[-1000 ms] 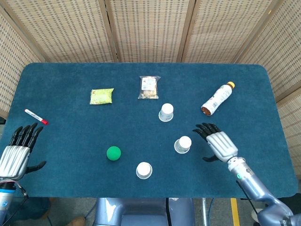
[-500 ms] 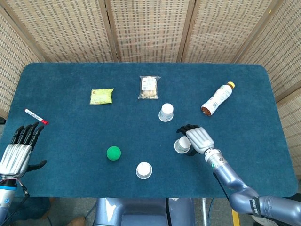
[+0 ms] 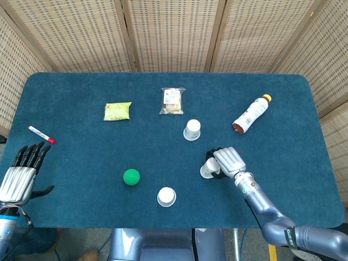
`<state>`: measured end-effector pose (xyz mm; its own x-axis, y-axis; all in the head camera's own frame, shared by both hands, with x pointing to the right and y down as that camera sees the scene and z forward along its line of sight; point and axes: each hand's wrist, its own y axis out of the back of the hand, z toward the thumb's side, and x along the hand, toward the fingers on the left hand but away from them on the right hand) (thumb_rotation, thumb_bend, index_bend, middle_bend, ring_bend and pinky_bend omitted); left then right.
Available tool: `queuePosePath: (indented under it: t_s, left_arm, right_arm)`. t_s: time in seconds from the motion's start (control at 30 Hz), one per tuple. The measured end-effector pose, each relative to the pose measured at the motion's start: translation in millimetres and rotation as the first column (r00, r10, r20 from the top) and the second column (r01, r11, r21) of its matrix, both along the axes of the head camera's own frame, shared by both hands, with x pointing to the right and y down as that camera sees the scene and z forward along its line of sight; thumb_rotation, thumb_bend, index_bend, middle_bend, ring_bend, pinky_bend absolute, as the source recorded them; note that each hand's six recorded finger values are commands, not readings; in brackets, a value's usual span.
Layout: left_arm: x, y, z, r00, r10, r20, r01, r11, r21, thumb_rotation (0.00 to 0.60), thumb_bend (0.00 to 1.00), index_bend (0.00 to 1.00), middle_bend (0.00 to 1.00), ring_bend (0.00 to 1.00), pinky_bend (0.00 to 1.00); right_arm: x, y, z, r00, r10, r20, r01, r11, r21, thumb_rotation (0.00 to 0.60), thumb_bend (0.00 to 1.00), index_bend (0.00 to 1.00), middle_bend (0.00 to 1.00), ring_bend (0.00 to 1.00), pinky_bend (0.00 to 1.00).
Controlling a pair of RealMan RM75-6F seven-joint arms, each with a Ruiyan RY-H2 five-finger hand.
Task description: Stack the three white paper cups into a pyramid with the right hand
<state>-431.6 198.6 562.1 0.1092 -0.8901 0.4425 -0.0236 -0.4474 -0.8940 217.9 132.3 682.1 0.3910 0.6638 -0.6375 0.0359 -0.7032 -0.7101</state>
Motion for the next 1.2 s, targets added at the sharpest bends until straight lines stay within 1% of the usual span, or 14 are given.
queuePosePath:
  t_s: [0.17,0.23,0.4,0.5,0.6,0.8,1.0,1.13,1.2]
  left_arm:
    - [1,1,-2,1.0,0.005,-0.006,-0.005,1.0,0.001,0.6,0.0,0.0,0.0,0.0,0.0]
    - [2,2,-2,1.0,0.009,-0.009,-0.009,1.0,0.0,0.6,0.0,0.0,0.0,0.0,0.0]
    - [3,5,-3,1.0,0.02,-0.007,-0.02,1.0,-0.009,0.6,0.0,0.0,0.0,0.0,0.0]
    - [4,6,-3,1.0,0.025,-0.005,-0.025,1.0,-0.013,0.6,0.0,0.0,0.0,0.0,0.0]
    - [5,7,-3,1.0,0.028,-0.006,-0.028,1.0,-0.013,0.6,0.0,0.0,0.0,0.0,0.0]
    - [5,8,-2,0.999,0.032,-0.008,-0.032,0.999,-0.019,0.6,0.0,0.0,0.0,0.0,0.0]
    - [4,6,-2,1.0,0.028,-0.012,-0.028,0.999,-0.023,0.6,0.0,0.0,0.0,0.0,0.0]
    - [4,6,-2,0.999,0.029,-0.016,-0.029,0.999,-0.024,0.6,0.0,0.0,0.0,0.0,0.0]
    - [4,7,-2,0.999,0.029,-0.018,-0.03,0.999,-0.025,0.6,0.0,0.0,0.0,0.0,0.0]
  right_arm:
    - [-4,8,-19,0.999,-0.039,0.033,0.039,0.999,0.002,0.6,0.43,0.48,0.5,0.43,0.65]
    - [-7,15,-30,0.996,-0.067,0.051,0.067,0.998,0.001,0.6,0.43,0.48,0.5,0.43,0.65]
    - [-19,37,-53,0.982,-0.164,0.09,0.165,0.986,0.005,0.6,0.43,0.48,0.5,0.43,0.65]
    - [-28,52,-59,0.969,-0.22,0.111,0.221,0.975,0.005,0.6,0.43,0.48,0.5,0.43,0.65]
    - [-40,65,-58,0.956,-0.263,0.129,0.265,0.964,0.007,0.6,0.43,0.48,0.5,0.43,0.65]
    - [-62,77,-48,0.934,-0.329,0.141,0.328,0.944,0.031,0.6,0.43,0.48,0.5,0.43,0.65]
    - [-77,81,-37,0.919,-0.371,0.13,0.365,0.928,0.07,0.6,0.43,0.48,0.5,0.43,0.65]
    - [-81,80,-33,0.916,-0.382,0.119,0.374,0.924,0.086,0.6,0.42,0.48,0.5,0.43,0.65]
    - [-82,80,-32,0.916,-0.385,0.116,0.376,0.922,0.091,0.6,0.4,0.47,0.49,0.43,0.65]
